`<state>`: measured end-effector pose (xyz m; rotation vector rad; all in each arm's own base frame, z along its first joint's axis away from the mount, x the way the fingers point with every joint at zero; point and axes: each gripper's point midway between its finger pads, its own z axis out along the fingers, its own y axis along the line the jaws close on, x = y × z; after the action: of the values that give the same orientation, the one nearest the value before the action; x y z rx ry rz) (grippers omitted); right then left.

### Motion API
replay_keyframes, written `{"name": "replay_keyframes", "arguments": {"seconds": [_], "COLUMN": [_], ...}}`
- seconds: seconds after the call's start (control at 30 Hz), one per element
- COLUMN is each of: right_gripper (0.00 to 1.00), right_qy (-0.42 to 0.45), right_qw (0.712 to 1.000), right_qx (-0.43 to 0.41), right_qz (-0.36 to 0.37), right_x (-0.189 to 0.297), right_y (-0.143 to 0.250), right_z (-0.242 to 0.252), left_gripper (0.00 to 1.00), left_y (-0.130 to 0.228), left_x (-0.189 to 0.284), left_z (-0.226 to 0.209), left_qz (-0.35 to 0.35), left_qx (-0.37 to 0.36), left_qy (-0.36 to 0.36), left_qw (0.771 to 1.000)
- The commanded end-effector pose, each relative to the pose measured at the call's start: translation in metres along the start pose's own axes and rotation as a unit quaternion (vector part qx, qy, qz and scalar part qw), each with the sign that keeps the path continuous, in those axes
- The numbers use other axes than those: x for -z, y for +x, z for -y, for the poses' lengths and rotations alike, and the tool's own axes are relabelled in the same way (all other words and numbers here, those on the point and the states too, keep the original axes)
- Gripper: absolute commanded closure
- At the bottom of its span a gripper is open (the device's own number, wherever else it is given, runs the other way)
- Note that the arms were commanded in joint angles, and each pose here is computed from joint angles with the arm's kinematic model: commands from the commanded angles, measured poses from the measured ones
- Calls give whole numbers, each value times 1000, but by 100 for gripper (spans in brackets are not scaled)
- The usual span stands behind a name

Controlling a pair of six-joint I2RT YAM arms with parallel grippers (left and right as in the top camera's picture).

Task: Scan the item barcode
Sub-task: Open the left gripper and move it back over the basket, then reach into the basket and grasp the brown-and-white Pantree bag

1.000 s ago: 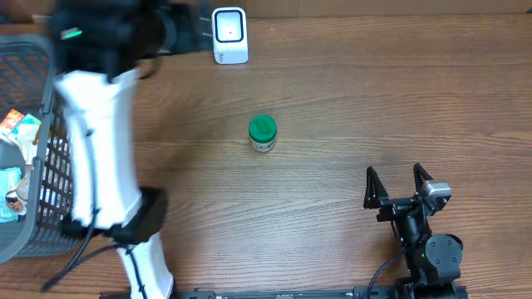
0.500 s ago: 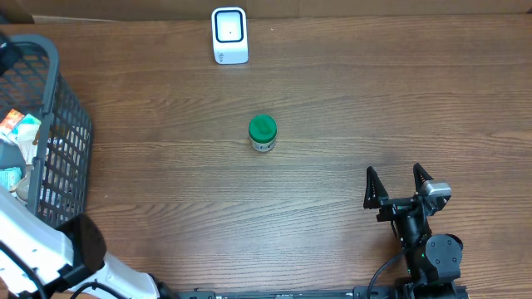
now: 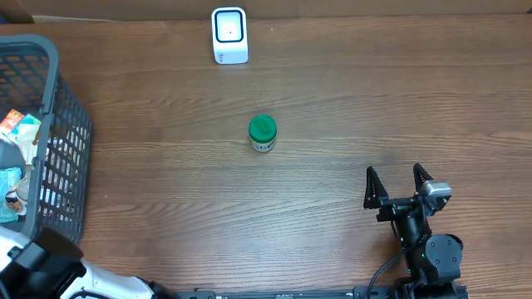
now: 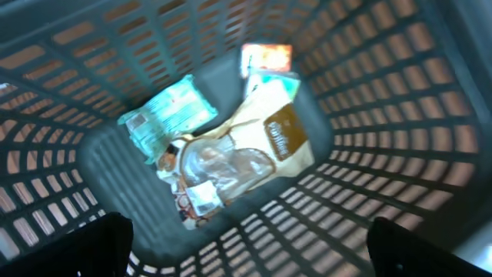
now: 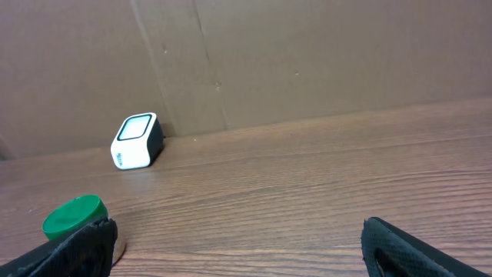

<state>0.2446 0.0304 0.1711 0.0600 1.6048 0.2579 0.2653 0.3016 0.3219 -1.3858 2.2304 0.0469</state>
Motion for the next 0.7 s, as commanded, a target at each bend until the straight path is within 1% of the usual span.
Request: {"name": "replay_keyframes", "arguments": {"seconds": [0.0,0.07,0.17,0.2,0.33,0.53,0.6,0.67], "right_gripper": [0,0,0,0,0,0,0,0], "right_qy": [-2,-2,-2,-2,-2,-2,-2,-2], "right_qw": [1000,1000,1000,1000,1000,1000,1000,1000], "right_qx": [2,2,2,2,2,2,2,2], "right_qz": [2,2,2,2,2,2,2,2], "right_x": [0,0,0,0,0,0,0,0], "right_y": [1,1,1,1,1,1,1,1], "right_z": [0,0,0,0,0,0,0,0], "left_gripper": [0,0,6,7,7,7,0,0], "left_y": [7,12,22,25,38,50,53,55], "left_x": [-24,-42,-66,-74,-105,-147,-161,-175], "left_z": [-4,-10,-13,-15,-18,-30,-38,-41], "left_qz": [-34,-49,-71,-76,-95,-98,-94,-85], "left_qx": [-35,-48,-99,-104,-111,-111,-113,-117], "left_qy": [34,36,45,45,58,49,35,32], "left_qw": [998,997,992,991,988,988,989,989]}}
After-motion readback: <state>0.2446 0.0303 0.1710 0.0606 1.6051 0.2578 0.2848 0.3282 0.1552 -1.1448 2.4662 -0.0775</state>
